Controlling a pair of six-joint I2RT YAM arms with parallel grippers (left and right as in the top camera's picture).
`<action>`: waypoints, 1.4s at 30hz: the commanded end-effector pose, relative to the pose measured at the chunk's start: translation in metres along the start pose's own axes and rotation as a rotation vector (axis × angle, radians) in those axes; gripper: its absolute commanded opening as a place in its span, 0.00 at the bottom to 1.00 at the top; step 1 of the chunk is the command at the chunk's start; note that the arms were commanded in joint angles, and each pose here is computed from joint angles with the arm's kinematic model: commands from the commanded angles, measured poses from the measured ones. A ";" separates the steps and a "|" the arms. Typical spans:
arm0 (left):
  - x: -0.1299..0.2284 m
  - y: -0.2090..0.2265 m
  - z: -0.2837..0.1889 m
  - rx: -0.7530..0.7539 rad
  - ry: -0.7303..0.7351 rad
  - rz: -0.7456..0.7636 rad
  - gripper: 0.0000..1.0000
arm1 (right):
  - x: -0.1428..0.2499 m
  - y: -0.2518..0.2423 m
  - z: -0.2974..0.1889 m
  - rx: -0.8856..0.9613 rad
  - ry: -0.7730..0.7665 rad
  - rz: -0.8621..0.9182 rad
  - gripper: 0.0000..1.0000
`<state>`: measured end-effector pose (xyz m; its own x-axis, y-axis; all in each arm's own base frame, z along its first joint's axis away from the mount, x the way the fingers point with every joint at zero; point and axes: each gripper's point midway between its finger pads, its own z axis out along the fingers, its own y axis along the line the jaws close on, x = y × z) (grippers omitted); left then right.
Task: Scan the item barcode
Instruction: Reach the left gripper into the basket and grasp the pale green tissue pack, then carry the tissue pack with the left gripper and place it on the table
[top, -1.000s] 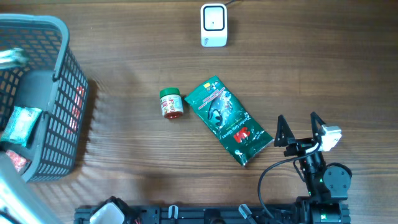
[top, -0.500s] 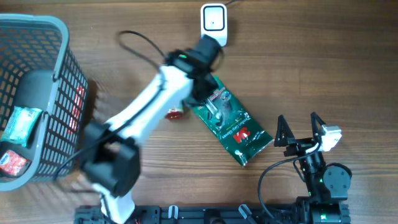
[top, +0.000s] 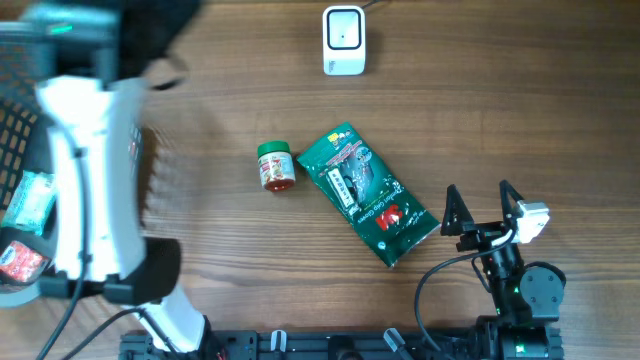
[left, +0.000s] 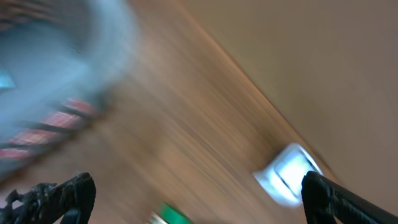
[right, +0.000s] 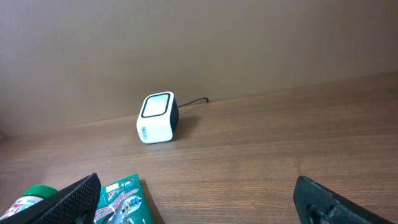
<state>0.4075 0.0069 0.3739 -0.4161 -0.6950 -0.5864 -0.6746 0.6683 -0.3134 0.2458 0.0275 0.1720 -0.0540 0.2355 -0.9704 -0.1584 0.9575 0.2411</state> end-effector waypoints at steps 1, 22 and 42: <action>-0.056 0.121 0.028 -0.321 -0.052 -0.341 1.00 | -0.002 0.001 0.000 -0.005 -0.010 0.003 1.00; 0.041 0.380 0.239 -0.681 0.011 -0.959 1.00 | -0.002 0.001 0.000 -0.005 -0.010 0.003 1.00; -0.043 0.310 0.194 -0.276 -0.041 -0.864 0.04 | -0.002 0.001 0.000 -0.005 -0.010 0.003 1.00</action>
<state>0.2977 0.3012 0.0486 0.3815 -0.8831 -0.2730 -0.9203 -0.3351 -0.2021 0.2458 0.0275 0.1720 -0.0540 0.2355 -0.9704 -0.1584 0.9575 0.2411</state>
